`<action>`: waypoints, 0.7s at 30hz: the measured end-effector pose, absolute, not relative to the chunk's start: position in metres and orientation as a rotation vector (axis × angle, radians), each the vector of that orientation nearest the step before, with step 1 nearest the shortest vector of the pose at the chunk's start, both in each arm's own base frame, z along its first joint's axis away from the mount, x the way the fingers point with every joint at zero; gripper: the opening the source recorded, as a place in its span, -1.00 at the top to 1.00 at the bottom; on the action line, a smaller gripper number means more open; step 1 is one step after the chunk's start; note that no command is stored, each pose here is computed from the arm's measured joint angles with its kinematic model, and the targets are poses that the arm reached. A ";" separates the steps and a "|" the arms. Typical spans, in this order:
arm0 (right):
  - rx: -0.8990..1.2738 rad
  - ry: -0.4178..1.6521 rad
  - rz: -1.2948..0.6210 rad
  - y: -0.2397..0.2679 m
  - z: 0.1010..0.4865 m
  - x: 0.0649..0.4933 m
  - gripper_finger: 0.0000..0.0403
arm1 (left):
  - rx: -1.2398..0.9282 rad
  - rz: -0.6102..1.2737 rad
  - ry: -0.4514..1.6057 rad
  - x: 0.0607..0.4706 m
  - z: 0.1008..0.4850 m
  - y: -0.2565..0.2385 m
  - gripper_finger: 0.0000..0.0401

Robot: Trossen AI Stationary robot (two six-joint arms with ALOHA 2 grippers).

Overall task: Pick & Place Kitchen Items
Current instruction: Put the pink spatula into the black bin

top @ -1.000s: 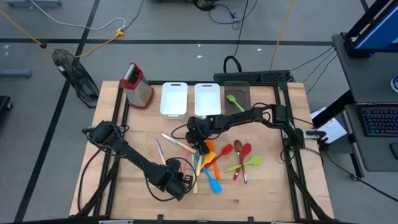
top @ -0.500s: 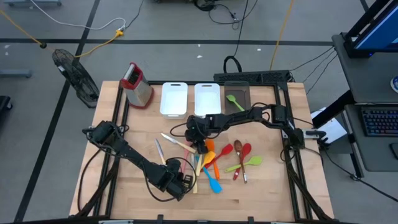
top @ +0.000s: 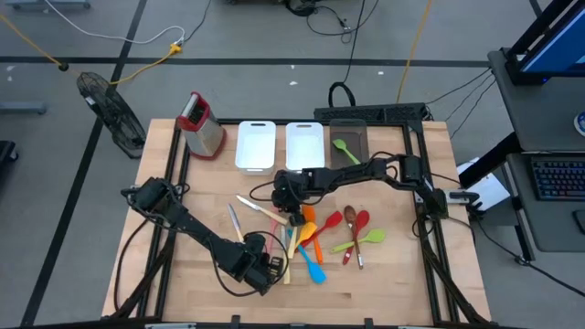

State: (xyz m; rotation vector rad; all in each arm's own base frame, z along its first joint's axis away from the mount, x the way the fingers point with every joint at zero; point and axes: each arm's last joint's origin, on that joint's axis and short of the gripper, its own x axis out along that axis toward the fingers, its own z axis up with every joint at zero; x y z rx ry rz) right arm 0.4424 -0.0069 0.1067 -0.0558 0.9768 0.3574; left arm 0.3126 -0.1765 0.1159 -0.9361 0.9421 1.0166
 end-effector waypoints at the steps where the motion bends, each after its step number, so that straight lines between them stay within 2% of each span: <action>1: -0.042 0.979 0.352 -0.007 0.107 0.442 0.92 | -0.936 1.017 0.942 0.313 0.116 -0.176 0.84; 15: 0.022 1.011 0.338 -0.007 0.106 0.440 0.99 | -0.946 1.026 0.928 0.313 0.116 -0.176 0.84; 21: 0.023 0.977 0.331 -0.011 0.119 0.440 1.00 | -0.927 0.990 0.930 0.315 0.116 -0.177 0.83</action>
